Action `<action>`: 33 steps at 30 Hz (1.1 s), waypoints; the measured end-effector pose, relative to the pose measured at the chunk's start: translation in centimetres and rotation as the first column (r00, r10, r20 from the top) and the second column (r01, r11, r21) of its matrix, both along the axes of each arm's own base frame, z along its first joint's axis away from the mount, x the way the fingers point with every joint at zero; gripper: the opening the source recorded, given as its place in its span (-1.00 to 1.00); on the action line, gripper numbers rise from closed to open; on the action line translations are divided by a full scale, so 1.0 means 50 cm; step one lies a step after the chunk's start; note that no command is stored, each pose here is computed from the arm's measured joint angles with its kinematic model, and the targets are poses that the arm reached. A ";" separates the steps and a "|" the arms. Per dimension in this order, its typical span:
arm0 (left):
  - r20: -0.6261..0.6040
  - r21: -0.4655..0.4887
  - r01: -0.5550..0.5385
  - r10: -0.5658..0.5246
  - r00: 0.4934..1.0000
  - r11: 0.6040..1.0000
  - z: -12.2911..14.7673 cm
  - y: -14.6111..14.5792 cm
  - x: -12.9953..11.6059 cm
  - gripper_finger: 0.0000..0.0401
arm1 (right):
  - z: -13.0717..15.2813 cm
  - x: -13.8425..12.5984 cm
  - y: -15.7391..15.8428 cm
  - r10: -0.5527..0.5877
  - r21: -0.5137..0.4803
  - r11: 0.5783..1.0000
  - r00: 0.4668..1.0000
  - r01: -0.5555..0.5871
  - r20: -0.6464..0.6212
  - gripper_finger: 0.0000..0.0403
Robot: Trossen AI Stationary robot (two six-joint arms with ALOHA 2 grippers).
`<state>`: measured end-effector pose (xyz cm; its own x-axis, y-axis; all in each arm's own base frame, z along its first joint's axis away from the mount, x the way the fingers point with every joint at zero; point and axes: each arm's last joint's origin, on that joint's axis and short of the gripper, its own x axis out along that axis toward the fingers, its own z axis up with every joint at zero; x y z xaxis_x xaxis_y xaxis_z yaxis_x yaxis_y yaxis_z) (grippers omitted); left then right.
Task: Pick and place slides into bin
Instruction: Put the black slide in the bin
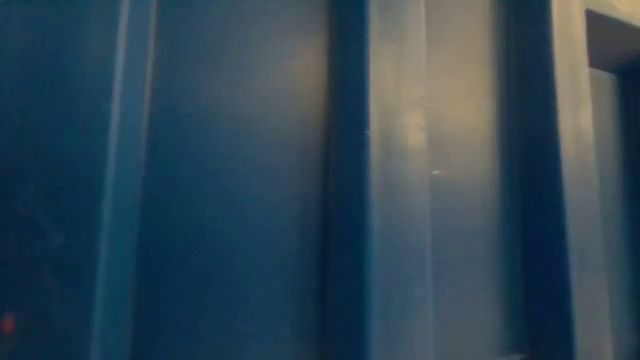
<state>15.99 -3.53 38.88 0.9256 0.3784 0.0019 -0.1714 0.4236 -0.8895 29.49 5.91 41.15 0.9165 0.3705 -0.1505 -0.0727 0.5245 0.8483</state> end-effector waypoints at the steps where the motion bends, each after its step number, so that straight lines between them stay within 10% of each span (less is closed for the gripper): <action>1: 0.000 0.006 -0.020 0.020 1.000 1.000 0.001 0.002 -0.004 -0.83 | 0.000 -0.001 -0.001 -0.027 -0.014 1.000 1.000 0.027 0.001 0.25; 20: 0.070 0.024 -0.135 0.133 0.989 0.991 0.020 0.008 -0.006 -0.83 | 0.005 -0.001 -0.029 -0.396 -0.073 0.914 0.917 0.398 0.038 0.48; 33: 0.114 0.066 -0.152 0.144 0.983 0.986 0.032 0.004 0.006 -0.83 | -0.001 0.004 -0.037 -0.432 -0.081 0.898 0.902 0.432 0.019 0.40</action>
<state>16.31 -3.34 40.48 0.8522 0.5062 0.1322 -0.1416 0.4664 -0.8732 29.70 4.07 41.08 0.9838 -0.0750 -0.1626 0.1760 0.5716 0.8015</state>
